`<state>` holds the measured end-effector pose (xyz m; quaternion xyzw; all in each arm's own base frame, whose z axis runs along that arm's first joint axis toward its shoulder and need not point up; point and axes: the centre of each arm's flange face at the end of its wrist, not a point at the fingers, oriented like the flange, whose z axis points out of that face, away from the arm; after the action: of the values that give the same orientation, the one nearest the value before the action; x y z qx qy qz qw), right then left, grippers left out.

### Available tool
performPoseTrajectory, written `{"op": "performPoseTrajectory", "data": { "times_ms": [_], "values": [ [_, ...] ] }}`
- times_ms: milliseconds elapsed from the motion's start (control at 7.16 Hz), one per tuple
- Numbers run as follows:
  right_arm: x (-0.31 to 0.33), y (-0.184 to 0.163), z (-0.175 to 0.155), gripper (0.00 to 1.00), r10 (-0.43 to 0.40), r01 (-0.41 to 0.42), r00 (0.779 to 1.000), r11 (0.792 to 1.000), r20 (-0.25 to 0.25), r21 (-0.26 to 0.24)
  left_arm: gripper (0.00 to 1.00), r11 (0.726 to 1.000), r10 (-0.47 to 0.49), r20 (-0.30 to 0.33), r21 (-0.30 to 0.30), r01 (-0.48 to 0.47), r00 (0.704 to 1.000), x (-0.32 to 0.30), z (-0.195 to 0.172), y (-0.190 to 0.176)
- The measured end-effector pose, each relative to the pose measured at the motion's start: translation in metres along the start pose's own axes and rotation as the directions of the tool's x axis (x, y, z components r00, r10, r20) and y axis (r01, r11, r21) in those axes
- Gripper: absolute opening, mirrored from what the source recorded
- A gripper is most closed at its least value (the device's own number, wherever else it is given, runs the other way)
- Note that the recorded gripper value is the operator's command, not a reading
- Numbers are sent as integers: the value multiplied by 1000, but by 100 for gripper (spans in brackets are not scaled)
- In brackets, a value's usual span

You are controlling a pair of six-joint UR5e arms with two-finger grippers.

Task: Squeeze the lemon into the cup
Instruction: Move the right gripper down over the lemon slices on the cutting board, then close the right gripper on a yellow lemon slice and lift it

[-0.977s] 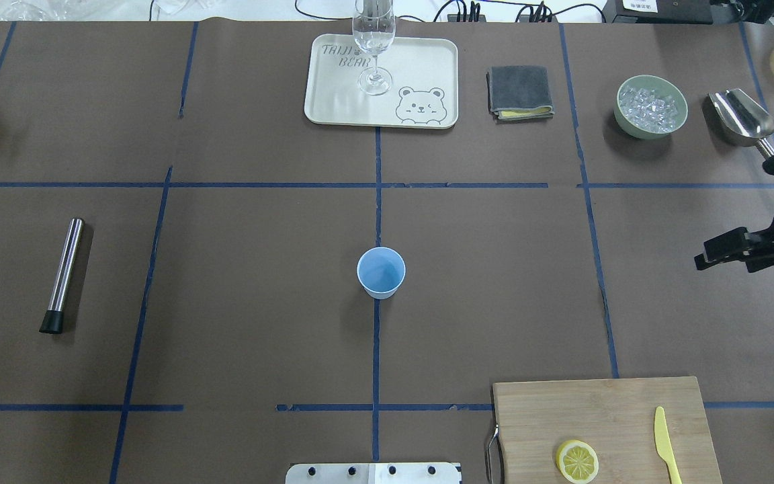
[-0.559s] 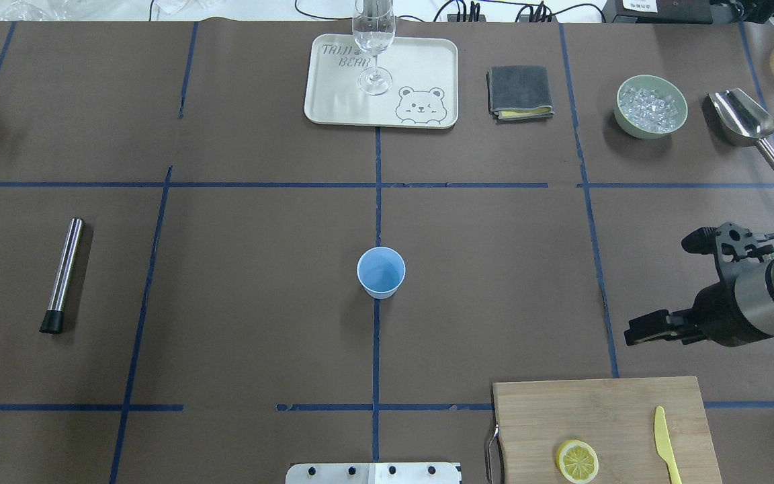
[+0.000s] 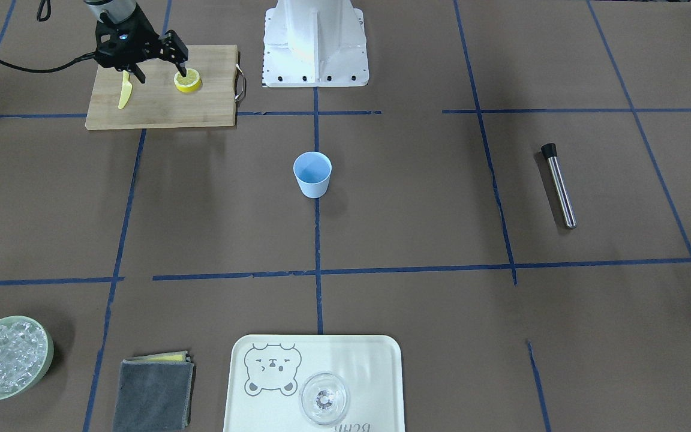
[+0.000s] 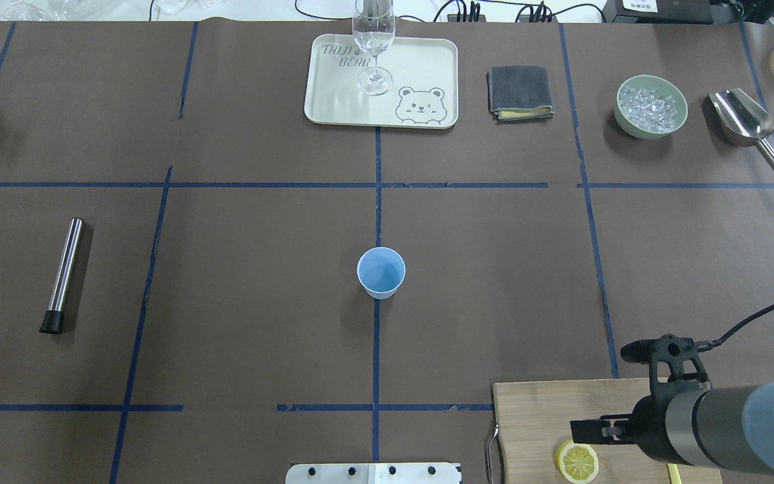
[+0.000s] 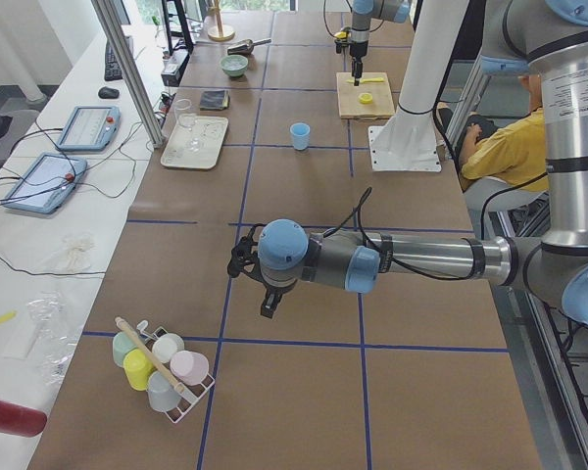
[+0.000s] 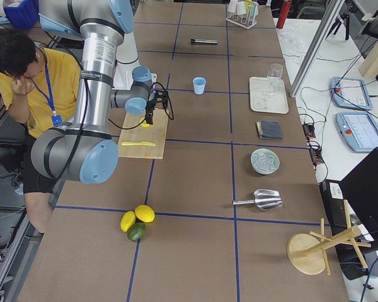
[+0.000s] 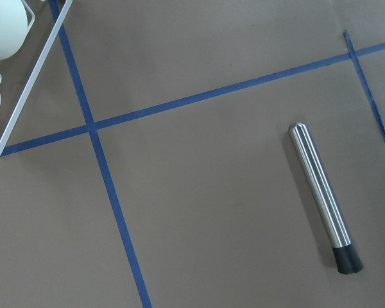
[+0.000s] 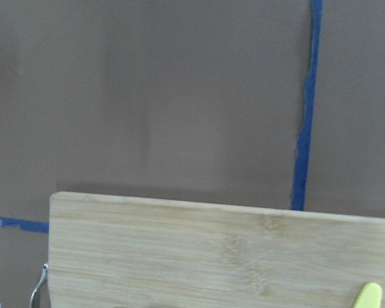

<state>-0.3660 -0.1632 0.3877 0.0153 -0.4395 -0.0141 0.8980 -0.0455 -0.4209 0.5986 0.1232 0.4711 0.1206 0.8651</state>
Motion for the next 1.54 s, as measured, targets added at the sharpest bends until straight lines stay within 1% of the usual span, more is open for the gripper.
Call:
{"op": "performPoseTrajectory", "data": {
  "times_ms": [140, 279, 559, 838, 1117, 1257, 1536],
  "values": [
    [-10, 17, 8, 100, 7, -7, 1000, 1000, 2, 12, 100, 1000, -1, -1, -1, 1, 1000, 0, 0, 1],
    [-13, 25, 16, 100, 19, -19, 1000, 1000, -3, 17, 100, 1000, -2, -9, -1, 2, 1000, 0, 1, 2],
    [-11, 29, 39, 100, 61, -60, 998, 998, -30, 28, 100, 1000, -6, -42, 3, 6, 999, 3, 1, 3],
    [-12, 29, 49, 98, 85, -83, 995, 996, -49, 38, 100, 1000, -5, -49, 4, 5, 999, 3, 1, 3],
    [-25, 29, 54, 91, 91, -88, 993, 995, -72, 45, 100, 1000, -7, -50, 3, 7, 999, 3, 2, 3],
    [-29, 28, 55, 89, 92, -88, 992, 995, -87, 48, 100, 1000, -8, -50, 3, 8, 999, 2, 2, 4],
    [-30, 27, 56, 85, 94, -89, 991, 995, -99, 52, 100, 1000, -10, -51, 2, 11, 999, 1, 2, 5]
  ]
}}
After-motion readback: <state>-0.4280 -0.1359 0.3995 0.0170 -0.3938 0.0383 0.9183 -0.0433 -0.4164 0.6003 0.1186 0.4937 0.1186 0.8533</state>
